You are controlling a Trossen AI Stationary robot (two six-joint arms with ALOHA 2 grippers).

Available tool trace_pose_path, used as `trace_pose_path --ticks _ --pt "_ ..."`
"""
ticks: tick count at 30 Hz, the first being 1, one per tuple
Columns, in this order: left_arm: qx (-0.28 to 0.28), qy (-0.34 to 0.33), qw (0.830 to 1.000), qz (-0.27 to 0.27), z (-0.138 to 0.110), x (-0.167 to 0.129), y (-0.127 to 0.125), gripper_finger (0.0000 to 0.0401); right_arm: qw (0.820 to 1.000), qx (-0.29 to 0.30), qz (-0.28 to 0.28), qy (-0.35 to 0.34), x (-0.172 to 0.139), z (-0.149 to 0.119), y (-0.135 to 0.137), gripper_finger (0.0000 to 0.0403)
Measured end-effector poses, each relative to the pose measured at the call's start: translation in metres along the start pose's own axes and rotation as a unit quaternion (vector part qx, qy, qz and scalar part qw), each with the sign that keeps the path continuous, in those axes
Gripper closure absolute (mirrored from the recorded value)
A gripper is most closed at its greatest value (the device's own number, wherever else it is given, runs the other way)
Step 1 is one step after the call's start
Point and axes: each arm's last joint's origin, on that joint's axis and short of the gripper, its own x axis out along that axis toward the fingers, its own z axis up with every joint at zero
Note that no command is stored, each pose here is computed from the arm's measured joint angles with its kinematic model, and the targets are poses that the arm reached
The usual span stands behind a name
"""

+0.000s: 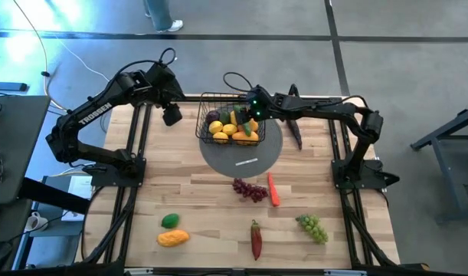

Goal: Build produce basket
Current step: Put the purple onion into the black wire basket

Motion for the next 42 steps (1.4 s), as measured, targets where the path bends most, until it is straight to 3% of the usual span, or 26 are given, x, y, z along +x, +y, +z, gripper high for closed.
trace_pose_path --ticks 5,11,15,19,27,42 --pt "-0.002 0.007 1.0 0.026 0.0 0.0 0.002 0.0167 1.0 -0.016 0.004 -0.019 -0.007 0.011 0.007 0.0192" --pt "-0.06 0.012 0.997 0.053 -0.001 0.0 0.003 0.0142 0.999 -0.029 0.009 -0.041 -0.014 0.023 0.013 0.0192" --pt "-0.08 0.011 0.996 0.044 -0.002 0.0 0.005 0.014 0.998 -0.035 0.012 -0.053 -0.02 0.035 0.013 0.0192" --pt "-0.146 0.011 0.989 0.012 -0.005 0.003 0.017 0.0141 0.996 -0.059 0.009 -0.061 -0.03 0.05 0.013 0.0192" --pt "-0.272 0.048 0.961 0.025 -0.01 0.024 0.044 0.0141 0.989 -0.13 -0.012 -0.07 -0.056 0.08 0.011 0.0192" --pt "-0.275 0.144 0.95 0.017 -0.003 0.086 0.057 0.0142 0.989 -0.113 -0.028 -0.094 -0.076 0.11 -0.002 0.0192"
